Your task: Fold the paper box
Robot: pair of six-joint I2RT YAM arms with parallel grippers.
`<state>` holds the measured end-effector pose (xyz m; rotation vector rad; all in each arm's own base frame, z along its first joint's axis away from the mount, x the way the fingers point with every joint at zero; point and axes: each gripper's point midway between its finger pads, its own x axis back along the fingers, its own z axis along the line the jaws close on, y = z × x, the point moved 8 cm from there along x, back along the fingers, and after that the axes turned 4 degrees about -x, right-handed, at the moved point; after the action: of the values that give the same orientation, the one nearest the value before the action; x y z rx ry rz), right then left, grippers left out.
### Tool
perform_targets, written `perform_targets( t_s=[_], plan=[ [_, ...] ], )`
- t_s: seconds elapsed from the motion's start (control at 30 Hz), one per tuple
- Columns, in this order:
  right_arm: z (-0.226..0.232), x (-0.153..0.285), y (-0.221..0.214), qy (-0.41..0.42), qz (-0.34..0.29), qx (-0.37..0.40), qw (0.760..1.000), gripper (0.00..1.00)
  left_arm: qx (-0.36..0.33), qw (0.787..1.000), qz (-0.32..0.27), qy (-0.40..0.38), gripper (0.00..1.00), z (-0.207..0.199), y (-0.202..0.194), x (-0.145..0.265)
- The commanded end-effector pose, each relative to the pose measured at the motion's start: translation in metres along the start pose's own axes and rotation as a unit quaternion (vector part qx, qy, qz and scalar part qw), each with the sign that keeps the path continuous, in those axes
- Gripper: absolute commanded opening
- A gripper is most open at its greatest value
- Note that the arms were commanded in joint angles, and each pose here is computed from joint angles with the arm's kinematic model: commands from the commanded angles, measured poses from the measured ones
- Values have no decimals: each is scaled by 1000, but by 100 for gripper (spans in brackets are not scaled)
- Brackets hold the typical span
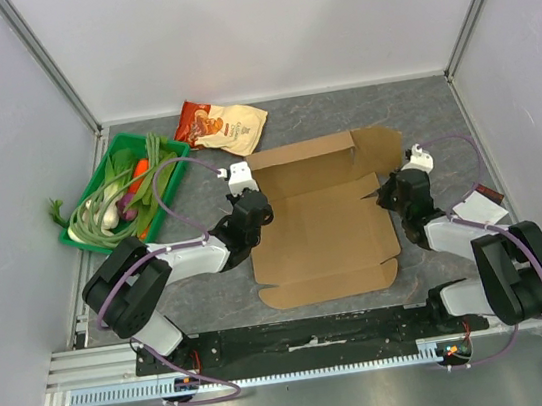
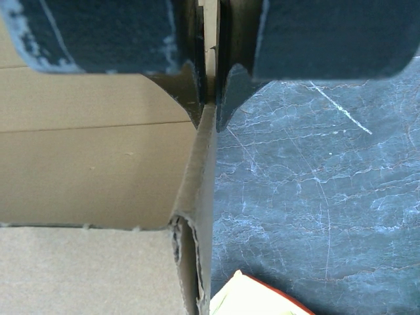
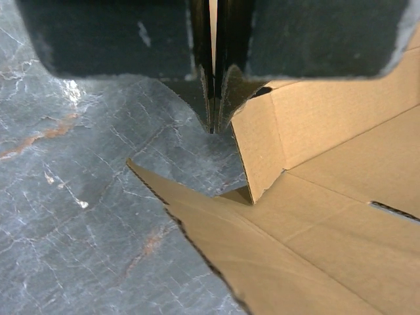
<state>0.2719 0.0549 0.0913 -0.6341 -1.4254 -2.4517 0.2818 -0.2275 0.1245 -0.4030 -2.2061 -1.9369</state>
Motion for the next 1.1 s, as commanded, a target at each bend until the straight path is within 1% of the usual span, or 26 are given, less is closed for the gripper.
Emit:
perform_targets(
  t_s=[0.0, 0.23, 0.37, 0.57, 0.73, 0.87, 1.0, 1.07],
  plan=[
    [22, -4, 28, 28, -62, 6, 998, 0, 34, 999, -22, -6, 2, -4, 12, 2],
    [31, -7, 27, 38, -68, 23, 997, 0, 33, 999, -20, -7, 2, -2, 11, 4],
    [43, -10, 26, 64, -65, 22, 996, 0, 34, 999, -20, -9, 2, -3, 11, 4],
    [55, -13, 6, 79, -43, 25, 996, 0, 32, 999, -21, -11, 2, -5, 12, 5],
    [62, -13, 0, 90, -37, 32, 995, 0, 33, 999, -21, -15, 2, -7, 12, 6],
    [61, -20, -12, 85, -13, 35, 996, 0, 32, 999, -20, -14, 2, -7, 12, 6],
    [56, -20, -27, 85, 8, 14, 996, 0, 31, 999, -21, -14, 2, -7, 12, 7],
    [48, -22, -40, 66, 27, -1, 997, 0, 32, 999, -20, -13, 2, -6, 12, 7]
  ],
)
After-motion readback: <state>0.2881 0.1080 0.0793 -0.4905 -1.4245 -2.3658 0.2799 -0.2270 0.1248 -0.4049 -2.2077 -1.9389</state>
